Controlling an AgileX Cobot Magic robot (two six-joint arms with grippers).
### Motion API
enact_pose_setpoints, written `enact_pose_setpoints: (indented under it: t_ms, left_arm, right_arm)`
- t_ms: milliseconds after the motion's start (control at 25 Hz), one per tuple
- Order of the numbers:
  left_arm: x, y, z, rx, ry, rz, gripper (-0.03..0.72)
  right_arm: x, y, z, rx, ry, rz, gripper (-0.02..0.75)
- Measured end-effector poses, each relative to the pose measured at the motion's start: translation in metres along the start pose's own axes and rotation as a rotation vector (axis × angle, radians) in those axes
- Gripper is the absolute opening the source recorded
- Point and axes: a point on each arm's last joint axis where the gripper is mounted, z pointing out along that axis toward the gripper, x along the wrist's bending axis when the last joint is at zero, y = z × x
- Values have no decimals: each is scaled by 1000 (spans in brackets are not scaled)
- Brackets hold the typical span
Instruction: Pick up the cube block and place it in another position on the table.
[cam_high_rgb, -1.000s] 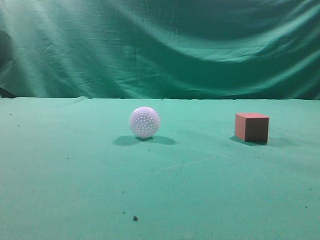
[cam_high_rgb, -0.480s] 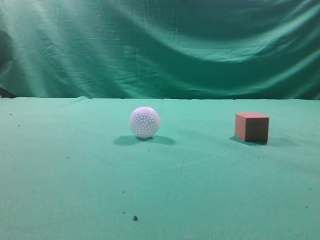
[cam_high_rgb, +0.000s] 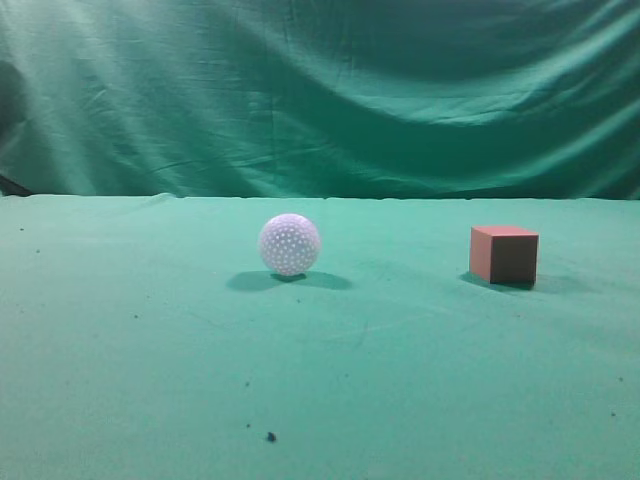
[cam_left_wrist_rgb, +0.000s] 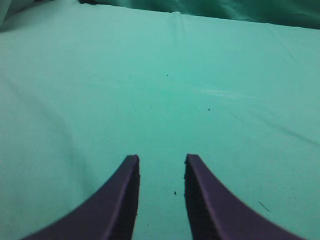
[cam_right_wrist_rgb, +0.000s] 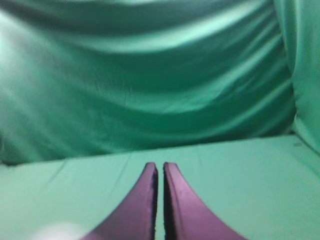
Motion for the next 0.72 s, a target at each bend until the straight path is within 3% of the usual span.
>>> enact_pose_setpoints:
  t_ms: [200,400,600,720]
  left_arm:
    - [0,0,0,0,0,0,262]
    - [0,0,0,0,0,0,262]
    - [0,0,0,0,0,0,262]
    - [0,0,0,0,0,0,262]
  right_arm:
    - [-2,-9,21,230,-3,-78,0]
    - [0,-17,49,566,77,-250,0]
    - [17,-21,86,807,179,-255,0]
    - [30,-20,110,904,160,-279,0]
